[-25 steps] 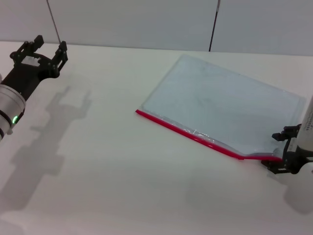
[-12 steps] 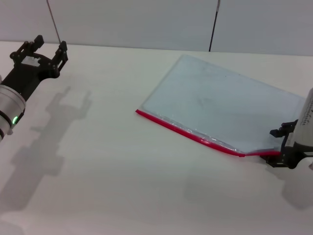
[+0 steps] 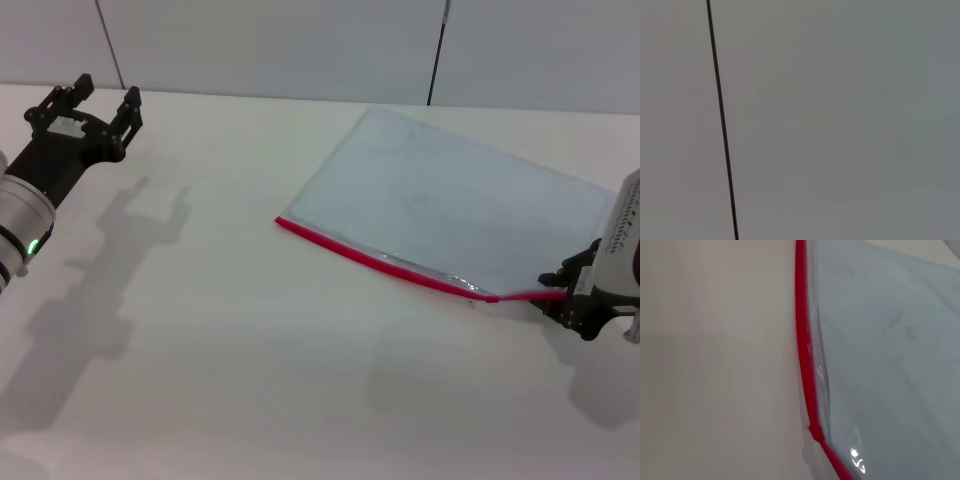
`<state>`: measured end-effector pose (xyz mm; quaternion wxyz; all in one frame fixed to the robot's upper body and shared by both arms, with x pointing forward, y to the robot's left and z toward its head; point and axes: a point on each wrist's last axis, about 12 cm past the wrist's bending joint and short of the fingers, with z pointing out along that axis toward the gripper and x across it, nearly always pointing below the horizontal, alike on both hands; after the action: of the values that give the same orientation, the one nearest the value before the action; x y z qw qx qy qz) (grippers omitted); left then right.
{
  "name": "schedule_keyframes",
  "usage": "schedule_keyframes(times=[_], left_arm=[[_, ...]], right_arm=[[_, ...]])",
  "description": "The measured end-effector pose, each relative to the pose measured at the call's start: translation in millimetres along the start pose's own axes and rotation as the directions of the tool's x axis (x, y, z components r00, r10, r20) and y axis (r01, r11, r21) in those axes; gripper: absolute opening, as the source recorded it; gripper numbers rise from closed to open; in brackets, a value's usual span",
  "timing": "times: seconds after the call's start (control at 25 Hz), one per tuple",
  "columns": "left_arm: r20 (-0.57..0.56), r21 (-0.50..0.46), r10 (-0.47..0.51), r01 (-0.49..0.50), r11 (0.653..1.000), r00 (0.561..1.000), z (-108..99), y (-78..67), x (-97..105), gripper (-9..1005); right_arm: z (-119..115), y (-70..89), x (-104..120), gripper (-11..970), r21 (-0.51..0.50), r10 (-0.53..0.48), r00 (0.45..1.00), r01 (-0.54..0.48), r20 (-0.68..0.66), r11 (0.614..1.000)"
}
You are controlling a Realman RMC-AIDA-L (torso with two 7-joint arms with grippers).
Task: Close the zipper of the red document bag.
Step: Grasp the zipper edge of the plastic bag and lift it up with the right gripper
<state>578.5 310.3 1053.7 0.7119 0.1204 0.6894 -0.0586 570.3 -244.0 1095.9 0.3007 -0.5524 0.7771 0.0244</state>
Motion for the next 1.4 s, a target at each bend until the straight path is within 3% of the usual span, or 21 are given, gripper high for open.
schedule_keyframes(times=[0.2,0.36,0.6,0.72,1.0,1.24,1.4], left_arm=[[-0.005,0.008,0.004,-0.004,1.000,1.000,0,-1.0,1,615],[-0.016,0.041,0.004,-0.004,0.999,1.000,1,-4.8,2,615],[-0.022,0.237,0.032,-0.026,0.971,0.999,10,-21.9,-8,615],[-0.029,0.386,0.083,-0.066,0.920,0.996,18,-34.3,-18,616],[0.009,0.586,0.263,-0.218,0.780,0.965,27,-52.9,-38,616],[0.084,0.706,0.390,-0.331,0.626,0.917,32,-78.4,-48,616],[0.146,0.727,0.436,-0.395,0.562,0.888,36,-88.0,-57,616]], right_arm=[[-1,-0.8,-2,214,0.006,0.002,1.000,-0.002,0.006,1.000],[-5,-0.9,-4,164,0.017,0.005,1.000,-0.005,0.023,1.000],[-17,-2.3,-10,130,0.041,0.015,0.997,-0.018,0.077,0.999],[-18,-2.7,-11,116,0.045,0.014,0.997,-0.017,0.081,0.999],[-18,-4.2,-16,78,0.045,0.020,0.994,-0.025,0.108,0.999],[-19,-4.5,-19,53,0.045,0.023,0.992,-0.029,0.125,0.999],[-21,-4.5,-22,52,0.043,0.024,0.990,-0.030,0.138,0.999]])
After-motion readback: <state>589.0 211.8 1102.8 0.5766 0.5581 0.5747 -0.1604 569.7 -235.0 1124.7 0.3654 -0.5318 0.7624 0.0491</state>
